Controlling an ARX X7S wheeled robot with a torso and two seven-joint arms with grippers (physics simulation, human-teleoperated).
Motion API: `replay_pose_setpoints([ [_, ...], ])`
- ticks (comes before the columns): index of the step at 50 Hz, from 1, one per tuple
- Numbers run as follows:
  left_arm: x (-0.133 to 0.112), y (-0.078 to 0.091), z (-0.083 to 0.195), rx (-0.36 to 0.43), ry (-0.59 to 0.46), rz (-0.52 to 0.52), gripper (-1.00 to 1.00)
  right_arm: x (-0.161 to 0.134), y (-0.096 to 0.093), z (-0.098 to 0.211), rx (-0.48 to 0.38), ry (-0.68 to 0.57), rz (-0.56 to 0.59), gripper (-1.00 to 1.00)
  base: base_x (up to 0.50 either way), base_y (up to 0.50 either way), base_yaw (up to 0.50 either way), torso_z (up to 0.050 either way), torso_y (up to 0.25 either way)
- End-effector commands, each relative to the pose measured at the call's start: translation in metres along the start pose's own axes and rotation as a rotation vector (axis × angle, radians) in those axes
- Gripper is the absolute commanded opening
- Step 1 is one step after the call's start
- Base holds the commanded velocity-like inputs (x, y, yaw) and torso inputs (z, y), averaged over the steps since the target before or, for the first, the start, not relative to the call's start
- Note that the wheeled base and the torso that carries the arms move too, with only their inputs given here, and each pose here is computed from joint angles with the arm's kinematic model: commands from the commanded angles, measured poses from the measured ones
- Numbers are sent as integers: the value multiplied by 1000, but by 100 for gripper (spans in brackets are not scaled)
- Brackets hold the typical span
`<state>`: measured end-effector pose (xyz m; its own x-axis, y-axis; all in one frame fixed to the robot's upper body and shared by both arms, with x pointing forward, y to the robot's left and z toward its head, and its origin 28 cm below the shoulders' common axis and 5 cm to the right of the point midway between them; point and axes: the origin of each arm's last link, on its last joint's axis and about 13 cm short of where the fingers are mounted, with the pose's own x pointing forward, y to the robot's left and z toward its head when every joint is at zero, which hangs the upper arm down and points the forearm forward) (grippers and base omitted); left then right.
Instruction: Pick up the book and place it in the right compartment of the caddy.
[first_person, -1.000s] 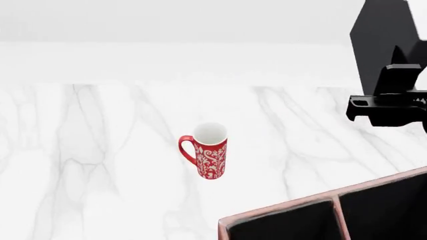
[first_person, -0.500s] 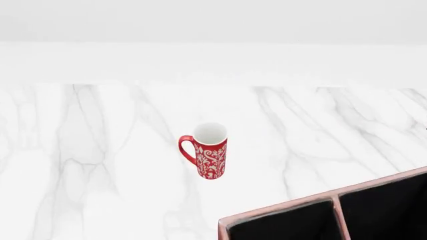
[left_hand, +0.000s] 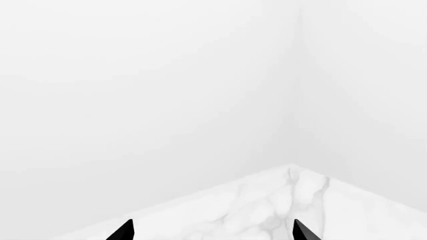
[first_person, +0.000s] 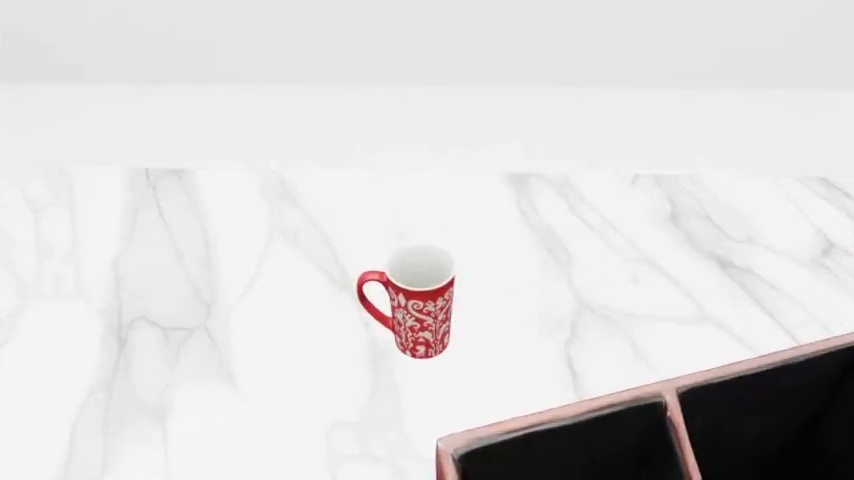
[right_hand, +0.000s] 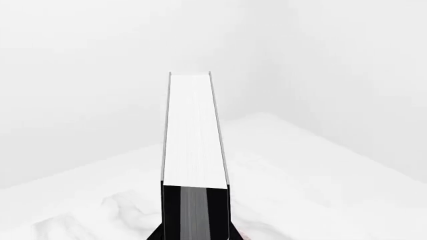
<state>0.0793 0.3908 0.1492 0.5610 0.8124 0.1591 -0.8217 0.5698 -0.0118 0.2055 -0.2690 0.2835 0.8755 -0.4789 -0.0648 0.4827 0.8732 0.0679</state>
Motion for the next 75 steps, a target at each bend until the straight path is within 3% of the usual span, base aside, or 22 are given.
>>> replay_pose_setpoints([
  [1, -4, 4, -3, 5, 15, 11, 100, -5, -11, 17, 50, -21, -88, -100, 0, 0, 0, 10, 0],
  [8, -3, 4, -5, 5, 18, 10, 100, -6, -14, 20, 48, 36, -156, -100, 0, 0, 0, 0, 1],
  [38, -3, 3, -5, 2, 21, 7, 100, -6, -21, 20, 52, 76, -228, -100, 0, 0, 0, 0, 1],
  [54, -4, 3, -6, 5, 23, 6, 100, 1, -23, 5, 35, 100, -248, -100, 0, 0, 0, 0, 1],
  [75, -3, 2, -7, 7, 25, 4, 100, 1, -12, -1, 5, 125, -154, -100, 0, 0, 0, 0, 1],
])
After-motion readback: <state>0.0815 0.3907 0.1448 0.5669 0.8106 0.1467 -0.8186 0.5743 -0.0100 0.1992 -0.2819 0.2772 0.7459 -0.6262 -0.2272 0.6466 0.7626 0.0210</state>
